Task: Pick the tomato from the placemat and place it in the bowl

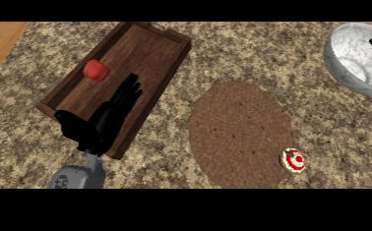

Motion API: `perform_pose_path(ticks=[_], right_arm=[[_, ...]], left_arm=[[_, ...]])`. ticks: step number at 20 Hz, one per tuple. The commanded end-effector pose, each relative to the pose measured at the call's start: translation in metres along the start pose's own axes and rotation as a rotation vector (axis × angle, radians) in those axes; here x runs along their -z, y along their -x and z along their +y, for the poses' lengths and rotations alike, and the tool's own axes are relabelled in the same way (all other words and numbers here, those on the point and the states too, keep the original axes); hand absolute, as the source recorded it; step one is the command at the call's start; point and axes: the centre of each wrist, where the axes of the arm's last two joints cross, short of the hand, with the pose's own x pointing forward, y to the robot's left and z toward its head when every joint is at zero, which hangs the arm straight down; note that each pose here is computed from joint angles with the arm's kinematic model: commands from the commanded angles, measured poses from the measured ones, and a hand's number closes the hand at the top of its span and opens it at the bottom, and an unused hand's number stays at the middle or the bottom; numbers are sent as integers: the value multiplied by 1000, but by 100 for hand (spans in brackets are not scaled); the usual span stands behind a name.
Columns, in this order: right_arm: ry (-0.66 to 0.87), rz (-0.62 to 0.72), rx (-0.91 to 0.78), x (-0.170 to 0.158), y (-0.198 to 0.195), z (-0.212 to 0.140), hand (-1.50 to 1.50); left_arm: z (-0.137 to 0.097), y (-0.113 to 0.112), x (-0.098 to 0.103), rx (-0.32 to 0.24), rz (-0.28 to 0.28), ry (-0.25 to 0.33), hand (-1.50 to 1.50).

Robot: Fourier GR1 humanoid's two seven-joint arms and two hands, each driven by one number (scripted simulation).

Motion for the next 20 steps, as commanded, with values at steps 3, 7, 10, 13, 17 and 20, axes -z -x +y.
perform_pose_path(ticks=[3, 7, 10, 13, 17, 20], right_arm=[[19, -2, -51, 37, 45, 32, 150], [16, 17, -130, 48, 60, 73, 150], [-37, 65, -195, 58, 78, 76, 150], [-131, 214, -164, 64, 87, 82, 150], [-152, 278, -39, 65, 101, 86, -150], [-150, 223, 13, 66, 99, 94, -150]], left_arm=[[2, -12, -3, 7, 8, 26, 0], [-19, -11, 12, -1, -5, 14, 0], [-6, -7, 1, 5, -24, 12, 0], [-6, -13, 7, 7, -18, 51, 0], [-19, -3, 6, 17, -23, 64, 0], [-17, 0, 7, -3, -11, 60, 0]])
